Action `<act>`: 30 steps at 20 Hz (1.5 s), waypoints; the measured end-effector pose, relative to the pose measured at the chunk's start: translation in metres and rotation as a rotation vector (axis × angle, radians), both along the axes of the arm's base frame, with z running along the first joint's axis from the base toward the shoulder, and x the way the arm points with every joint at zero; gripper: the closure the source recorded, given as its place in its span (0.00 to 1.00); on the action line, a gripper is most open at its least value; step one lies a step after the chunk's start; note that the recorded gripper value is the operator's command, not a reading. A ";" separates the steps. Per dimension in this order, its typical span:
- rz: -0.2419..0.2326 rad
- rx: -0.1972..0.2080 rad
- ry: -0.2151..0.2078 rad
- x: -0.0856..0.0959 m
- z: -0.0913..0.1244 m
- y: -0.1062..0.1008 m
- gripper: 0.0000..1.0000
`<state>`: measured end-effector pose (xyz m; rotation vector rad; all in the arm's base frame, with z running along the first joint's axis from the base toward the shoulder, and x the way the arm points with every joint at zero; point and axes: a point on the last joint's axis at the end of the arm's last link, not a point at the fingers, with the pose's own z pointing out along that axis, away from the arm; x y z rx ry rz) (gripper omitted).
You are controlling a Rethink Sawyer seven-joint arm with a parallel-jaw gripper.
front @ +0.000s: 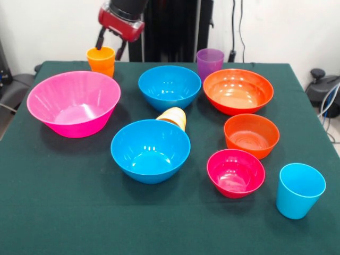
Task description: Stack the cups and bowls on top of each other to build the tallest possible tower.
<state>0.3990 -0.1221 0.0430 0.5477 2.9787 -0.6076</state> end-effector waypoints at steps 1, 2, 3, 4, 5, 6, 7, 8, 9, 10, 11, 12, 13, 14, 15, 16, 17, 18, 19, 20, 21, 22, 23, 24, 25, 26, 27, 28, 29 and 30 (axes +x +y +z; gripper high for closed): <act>-0.009 -0.001 0.000 -0.003 0.001 -0.009 0.00; -0.014 -0.001 0.000 -0.005 0.002 -0.013 0.00; -0.019 -0.002 0.000 -0.007 0.003 -0.019 0.00; -0.028 -0.002 0.004 -0.011 0.003 -0.027 0.00; -0.033 -0.002 0.006 -0.013 0.003 -0.031 0.00; -0.040 -0.001 0.010 -0.016 0.003 -0.035 0.00; -0.042 -0.001 0.012 -0.018 0.002 -0.037 0.00; -0.045 0.000 0.014 -0.019 0.002 -0.039 0.00; -0.047 0.001 0.019 -0.022 0.001 -0.042 0.00; -0.045 0.004 0.025 -0.024 -0.001 -0.043 0.00; -0.043 0.005 0.028 -0.025 -0.002 -0.043 0.00; -0.039 0.006 0.032 -0.026 -0.003 -0.043 0.00; -0.036 0.007 0.035 -0.027 -0.004 -0.042 0.00; -0.035 0.008 0.038 -0.028 -0.005 -0.042 0.00; -0.034 0.009 0.040 -0.028 -0.006 -0.042 0.00; -0.033 0.010 0.044 -0.029 -0.007 -0.041 0.00; -0.032 0.011 0.048 -0.030 -0.008 -0.040 0.00; -0.031 0.012 0.052 -0.031 -0.010 -0.039 0.00; -0.030 0.013 0.053 -0.031 -0.010 -0.039 0.00; -0.030 0.013 0.055 -0.032 -0.011 -0.039 0.00; -0.030 0.014 0.056 -0.032 -0.011 -0.039 0.00; -0.030 0.015 0.059 -0.033 -0.012 -0.038 0.00; -0.030 0.016 0.062 -0.034 -0.013 -0.038 0.00; -0.030 0.017 0.066 -0.035 -0.015 -0.038 0.00; -0.030 0.021 0.077 -0.038 -0.018 -0.037 0.00; -0.029 0.022 0.080 -0.039 -0.019 -0.036 0.00; -0.029 0.023 0.083 -0.040 -0.021 -0.036 0.00; -0.026 0.026 0.090 -0.042 -0.025 -0.035 0.00; -0.025 0.027 0.092 -0.043 -0.027 -0.035 0.00; -0.022 0.029 0.093 -0.043 -0.029 -0.034 0.00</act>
